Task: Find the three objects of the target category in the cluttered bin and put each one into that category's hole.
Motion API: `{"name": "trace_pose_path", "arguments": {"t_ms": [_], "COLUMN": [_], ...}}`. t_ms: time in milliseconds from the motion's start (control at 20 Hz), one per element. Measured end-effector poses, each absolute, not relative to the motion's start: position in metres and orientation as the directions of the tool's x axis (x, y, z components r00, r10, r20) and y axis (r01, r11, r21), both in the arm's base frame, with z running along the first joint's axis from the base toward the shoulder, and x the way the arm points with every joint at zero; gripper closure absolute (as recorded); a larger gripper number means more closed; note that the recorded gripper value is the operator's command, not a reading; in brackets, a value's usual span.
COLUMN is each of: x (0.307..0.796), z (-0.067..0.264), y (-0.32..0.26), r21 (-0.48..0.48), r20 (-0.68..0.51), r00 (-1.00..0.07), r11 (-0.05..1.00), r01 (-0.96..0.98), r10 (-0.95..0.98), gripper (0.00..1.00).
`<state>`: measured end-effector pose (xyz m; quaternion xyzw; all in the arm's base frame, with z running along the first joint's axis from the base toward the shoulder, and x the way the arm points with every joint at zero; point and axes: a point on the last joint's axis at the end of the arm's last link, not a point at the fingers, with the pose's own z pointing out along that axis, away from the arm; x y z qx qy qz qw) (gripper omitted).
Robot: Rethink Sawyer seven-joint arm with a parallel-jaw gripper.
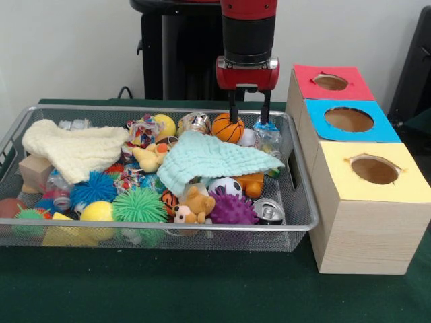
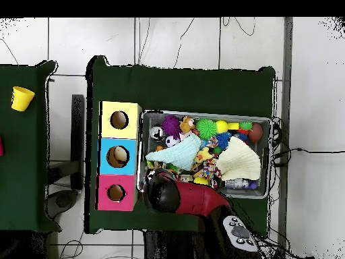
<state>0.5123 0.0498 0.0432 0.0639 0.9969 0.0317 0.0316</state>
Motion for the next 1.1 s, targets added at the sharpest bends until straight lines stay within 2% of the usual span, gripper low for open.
{"name": "trace_pose_path", "arguments": {"t_ms": [550, 1100], "x": [0.512, 0.479], "z": [0.046, 0.042], "y": [0.081, 0.102], "r21": [0.074, 0.062], "r20": [-0.053, -0.033], "r00": [-0.992, -0.996], "r11": [0.991, 0.994], "r01": [0.114, 0.085], "r10": [0.118, 0.087], "gripper": [0.00, 0.00]}}
